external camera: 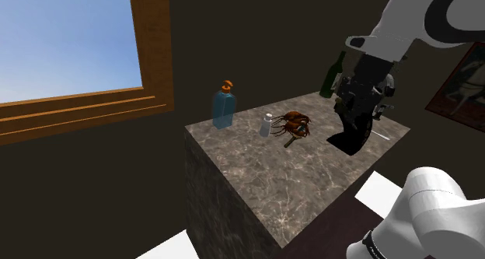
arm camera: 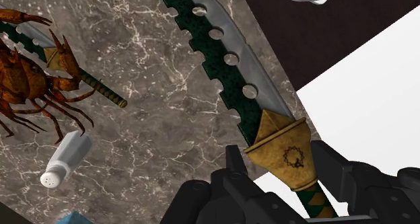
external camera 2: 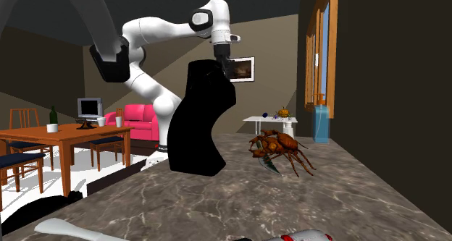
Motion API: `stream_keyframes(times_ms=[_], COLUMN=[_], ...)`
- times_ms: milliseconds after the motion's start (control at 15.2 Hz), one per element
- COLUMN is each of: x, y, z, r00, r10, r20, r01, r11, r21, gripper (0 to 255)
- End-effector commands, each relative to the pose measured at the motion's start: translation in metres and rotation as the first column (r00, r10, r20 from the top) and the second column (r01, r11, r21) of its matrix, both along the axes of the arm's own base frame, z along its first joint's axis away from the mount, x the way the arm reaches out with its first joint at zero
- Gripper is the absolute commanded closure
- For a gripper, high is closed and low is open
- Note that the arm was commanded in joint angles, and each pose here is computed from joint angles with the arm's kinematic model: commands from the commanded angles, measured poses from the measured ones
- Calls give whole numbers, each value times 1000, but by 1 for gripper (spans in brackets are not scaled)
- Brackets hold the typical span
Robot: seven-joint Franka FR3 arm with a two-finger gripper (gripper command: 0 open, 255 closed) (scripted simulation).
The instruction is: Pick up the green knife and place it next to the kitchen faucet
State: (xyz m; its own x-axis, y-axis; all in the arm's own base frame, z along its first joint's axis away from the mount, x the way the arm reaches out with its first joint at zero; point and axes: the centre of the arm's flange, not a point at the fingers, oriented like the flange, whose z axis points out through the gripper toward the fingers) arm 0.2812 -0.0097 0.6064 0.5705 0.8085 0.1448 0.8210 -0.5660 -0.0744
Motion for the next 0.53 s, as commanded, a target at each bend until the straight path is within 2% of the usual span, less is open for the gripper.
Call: stream_keyframes(times_ms=[0, 462], x=[0, 0], y=[0, 0], z=[11, 48], r00=[1000, 1000], r10=[0, 0], r20=[0, 0], r01=[0, 0], r11=[1000, 1000], r21=[0, 0], gripper=[255, 255])
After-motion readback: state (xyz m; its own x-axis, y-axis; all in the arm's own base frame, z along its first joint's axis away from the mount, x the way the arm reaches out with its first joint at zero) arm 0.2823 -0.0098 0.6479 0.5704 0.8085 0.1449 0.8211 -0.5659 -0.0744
